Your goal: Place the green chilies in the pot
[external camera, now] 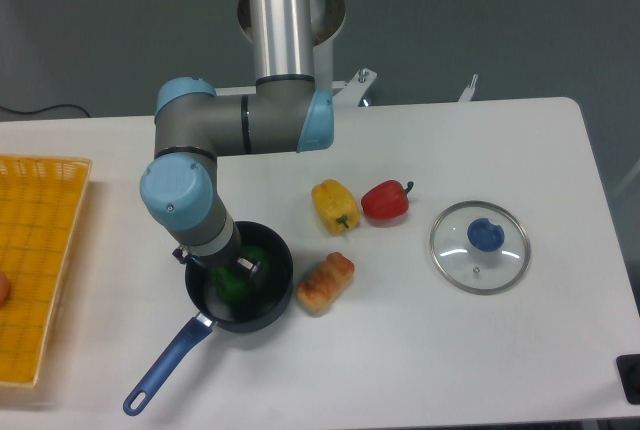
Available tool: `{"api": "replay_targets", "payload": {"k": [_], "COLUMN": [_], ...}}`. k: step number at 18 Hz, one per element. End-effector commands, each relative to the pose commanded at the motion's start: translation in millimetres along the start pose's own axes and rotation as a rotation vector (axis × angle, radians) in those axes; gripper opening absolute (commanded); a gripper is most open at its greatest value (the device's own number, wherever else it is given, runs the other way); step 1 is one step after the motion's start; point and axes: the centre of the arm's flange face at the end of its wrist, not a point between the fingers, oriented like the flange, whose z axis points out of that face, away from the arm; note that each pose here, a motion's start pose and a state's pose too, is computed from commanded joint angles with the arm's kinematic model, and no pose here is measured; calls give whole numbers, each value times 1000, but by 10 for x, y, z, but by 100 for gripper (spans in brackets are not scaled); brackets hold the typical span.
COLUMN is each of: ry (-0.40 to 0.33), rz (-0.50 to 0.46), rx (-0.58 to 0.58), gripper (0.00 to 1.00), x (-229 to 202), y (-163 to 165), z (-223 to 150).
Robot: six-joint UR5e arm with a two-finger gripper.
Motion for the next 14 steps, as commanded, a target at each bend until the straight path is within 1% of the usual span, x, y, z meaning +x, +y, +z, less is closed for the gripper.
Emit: {"api": "replay_targets", "payload": {"k": [3, 4, 5, 7, 9, 14], "ry": [0, 0, -1, -1, 0, -8], "rz": [6, 9, 9, 9, 8, 7], "rx": [2, 2, 3, 1, 0, 11], "gripper": [82, 92, 95, 95, 99, 100], "x": [7, 7, 8, 10, 12, 9], "y": [-8, -8, -6, -2, 1, 8], "z": [-8, -8, -17, -10, -3, -91]}}
